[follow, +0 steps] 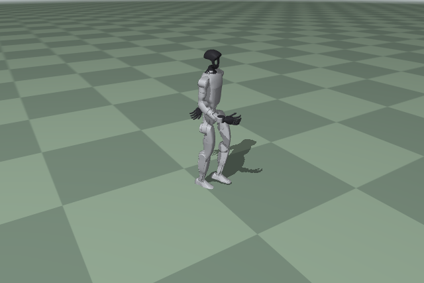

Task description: Walk run

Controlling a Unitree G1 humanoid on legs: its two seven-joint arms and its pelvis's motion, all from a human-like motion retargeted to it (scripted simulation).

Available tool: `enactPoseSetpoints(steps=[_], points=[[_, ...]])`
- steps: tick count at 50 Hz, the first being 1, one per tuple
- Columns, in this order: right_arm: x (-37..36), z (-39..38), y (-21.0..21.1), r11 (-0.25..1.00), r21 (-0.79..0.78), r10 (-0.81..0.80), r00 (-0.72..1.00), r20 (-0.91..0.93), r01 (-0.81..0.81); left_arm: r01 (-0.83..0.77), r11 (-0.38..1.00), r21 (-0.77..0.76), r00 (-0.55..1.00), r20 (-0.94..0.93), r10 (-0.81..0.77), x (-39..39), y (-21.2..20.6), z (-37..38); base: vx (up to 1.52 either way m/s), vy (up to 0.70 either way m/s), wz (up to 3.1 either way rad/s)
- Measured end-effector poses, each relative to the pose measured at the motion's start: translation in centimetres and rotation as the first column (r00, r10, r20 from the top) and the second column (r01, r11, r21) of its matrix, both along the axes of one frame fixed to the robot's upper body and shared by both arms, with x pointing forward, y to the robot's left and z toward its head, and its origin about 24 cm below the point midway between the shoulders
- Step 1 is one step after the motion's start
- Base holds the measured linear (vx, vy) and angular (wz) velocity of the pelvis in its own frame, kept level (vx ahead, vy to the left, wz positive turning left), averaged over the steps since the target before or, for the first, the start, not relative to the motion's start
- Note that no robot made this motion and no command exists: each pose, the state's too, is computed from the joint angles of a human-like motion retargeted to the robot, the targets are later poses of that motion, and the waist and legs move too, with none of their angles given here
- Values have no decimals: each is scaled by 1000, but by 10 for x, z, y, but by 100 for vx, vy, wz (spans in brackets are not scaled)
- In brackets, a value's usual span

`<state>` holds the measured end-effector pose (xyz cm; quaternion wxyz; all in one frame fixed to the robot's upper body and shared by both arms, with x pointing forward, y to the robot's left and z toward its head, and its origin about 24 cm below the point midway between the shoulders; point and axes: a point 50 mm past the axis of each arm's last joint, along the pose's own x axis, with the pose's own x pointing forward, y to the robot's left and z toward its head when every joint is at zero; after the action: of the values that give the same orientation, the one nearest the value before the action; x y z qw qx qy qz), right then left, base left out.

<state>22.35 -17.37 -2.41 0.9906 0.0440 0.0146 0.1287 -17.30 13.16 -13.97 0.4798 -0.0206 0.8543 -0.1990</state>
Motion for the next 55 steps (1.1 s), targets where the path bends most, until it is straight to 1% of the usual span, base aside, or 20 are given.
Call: enactPoseSetpoints(steps=[2, 5, 10, 13, 15, 17, 20, 23, 26, 28, 30, 32, 35, 37, 40, 44, 47, 50, 53, 55], points=[[4, 4, -5, 1000, 2, -4, 1000, 19, 4, -89, 993, -76, 990, -120, 80, -27, -17, 16, 95, -30, -14], [3, 4, -13, 1000, -4, -26, 999, 21, 26, -177, 978, -114, 963, -226, 148, -54, -31, 35, 97, -26, 32], [-13, -15, -11, 997, 14, -72, 995, -73, 73, -184, 981, -56, 946, -281, 162, -68, -34, 44, 100, -24, -15], [-28, -29, 3, 997, 31, -70, 988, -140, 75, -214, 977, -26, 949, -243, 201, -56, -25, 35, 134, -40, -51], [-35, -35, 17, 997, 52, -55, 984, -172, 65, -256, 966, -33, 953, -175, 246, -30, -12, 20, 101, -25, 55], [-38, -37, 25, 996, 69, -40, 981, -188, 54, -271, 961, -49, 962, -45, 269, 11, 3, -1, 84, -10, 61], [-41, -39, 23, 995, 82, -33, 979, -199, 50, -228, 973, -46, 939, 253, 232, 94, 26, -29, 73, 12, 104], [-41, -36, 20, 997, 68, -8, 983, -181, 20, -145, 989, 8, 811, 574, 114, 188, 57, -38, 82, -17, 169], [-38, -31, 15, 999, 34, 9, 988, -152, -4, -46, 996, 74, 571, 820, -35, 279, 86, -19, 62, -27, 223], [-37, -29, 14, 1000, 18, 22, 989, -143, -20, 4, 991, 131, 404, 907, -122, 329, 103, 4, 73, -40, 216], [-38, -29, 13, 999, 6, 33, 989, -144, -33, 30, 981, 190, 279, 941, -191, 365, 115, 26, 68, -39, 183], [-36, -29, 16, 999, 5, 38, 989, -141, -38, 34, 970, 241, 199, 949, -243, 390, 127, 45, 59, -33, 135], [-37, -29, 20, 999, 6, 41, 989, -145, -41, 23, 959, 283, 145, 948, -283, 408, 136, 60, 75, -41, 99], [-38, -30, 21, 999, 7, 49, 988, -149, -49, 4, 960, 280, 150, 949, -278, 406, 137, 59, 87, -46, 68], [-39, -30, 24, 997, 9, 72, 985, -155, -71, -36, 971, 238, 211, 951, -225, 387, 132, 44, 78, -26, 72], [-52, -38, 29, 997, 34, 76, 977, -199, -71, -71, 986, 151, 462, 881, -102, 318, 107, -2, 81, -37, 109], [-55, -42, 26, 997, 71, 52, 971, -233, -37, -102, 989, 108, 700, 714, -6, 251, 72, -31, 75, -35, 116], [-50, -40, 24, 996, 68, 67, 972, -226, -53, -142, 986, 85, 871, 485, 83, 181, 57, -37, 60, -25, 153], [-40, -34, 16, 998, 19, 69, 979, -190, -66, -113, 992, 47, 958, 271, 96, 118, 43, -32, 50, -17, 39], [-34, -29, 8, 996, -17, 80, 984, -160, -84, -90, 995, 40, 981, 178, 81, 84, 33, -26, 46, -15, 21]])
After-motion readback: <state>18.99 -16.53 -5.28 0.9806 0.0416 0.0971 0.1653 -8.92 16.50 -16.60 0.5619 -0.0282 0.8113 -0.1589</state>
